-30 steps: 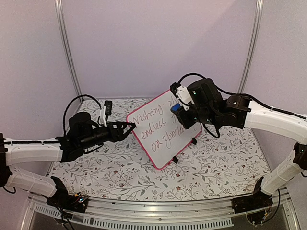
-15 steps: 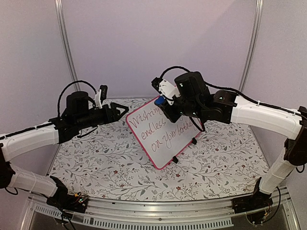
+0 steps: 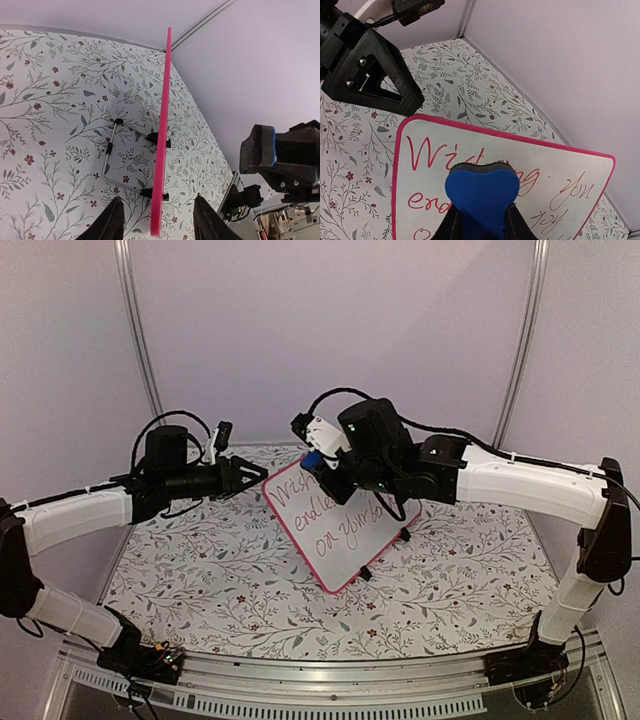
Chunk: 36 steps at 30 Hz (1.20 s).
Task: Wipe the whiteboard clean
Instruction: Hold the whiteboard at the center of the board.
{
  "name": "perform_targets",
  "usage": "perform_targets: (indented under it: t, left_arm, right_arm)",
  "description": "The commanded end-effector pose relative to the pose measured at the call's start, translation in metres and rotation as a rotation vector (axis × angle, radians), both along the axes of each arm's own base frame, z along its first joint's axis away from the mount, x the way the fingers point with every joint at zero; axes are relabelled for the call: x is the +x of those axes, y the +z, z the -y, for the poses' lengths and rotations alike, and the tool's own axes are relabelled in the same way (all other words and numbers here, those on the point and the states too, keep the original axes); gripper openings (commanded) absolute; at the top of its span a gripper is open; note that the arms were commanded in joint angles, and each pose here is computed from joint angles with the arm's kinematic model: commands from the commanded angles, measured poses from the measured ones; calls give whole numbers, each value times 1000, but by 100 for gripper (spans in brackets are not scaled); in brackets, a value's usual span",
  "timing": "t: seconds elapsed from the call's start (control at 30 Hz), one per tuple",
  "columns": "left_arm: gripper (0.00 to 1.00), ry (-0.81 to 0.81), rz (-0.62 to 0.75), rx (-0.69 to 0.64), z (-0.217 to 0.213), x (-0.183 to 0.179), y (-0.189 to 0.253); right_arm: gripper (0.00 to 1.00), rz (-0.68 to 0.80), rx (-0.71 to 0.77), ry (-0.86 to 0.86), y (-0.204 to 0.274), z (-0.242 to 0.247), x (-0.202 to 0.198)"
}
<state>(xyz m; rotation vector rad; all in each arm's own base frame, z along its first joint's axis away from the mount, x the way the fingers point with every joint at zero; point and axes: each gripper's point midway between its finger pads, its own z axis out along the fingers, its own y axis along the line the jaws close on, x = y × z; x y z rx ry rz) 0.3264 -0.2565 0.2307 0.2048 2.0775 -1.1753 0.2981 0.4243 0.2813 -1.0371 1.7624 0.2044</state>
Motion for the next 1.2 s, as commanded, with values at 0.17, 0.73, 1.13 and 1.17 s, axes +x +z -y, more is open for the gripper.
perform_targets:
  t: [0.17, 0.73, 1.13, 1.17]
  left_arm:
    - [45, -13, -28, -94, -15, 15, -1]
    - [47, -59, -58, -125, -2, 28, -7]
    - [43, -103, -51, -111, 10, 14, -10]
    - [42, -104, -52, -109, 10, 13, -11]
  right_arm:
    - [14, 14, 11, 22, 6, -27, 7]
    - [15, 19, 7, 4, 6, -22, 7]
    - [15, -27, 30, 6, -7, -28, 5]
    - [15, -28, 34, 7, -6, -28, 5]
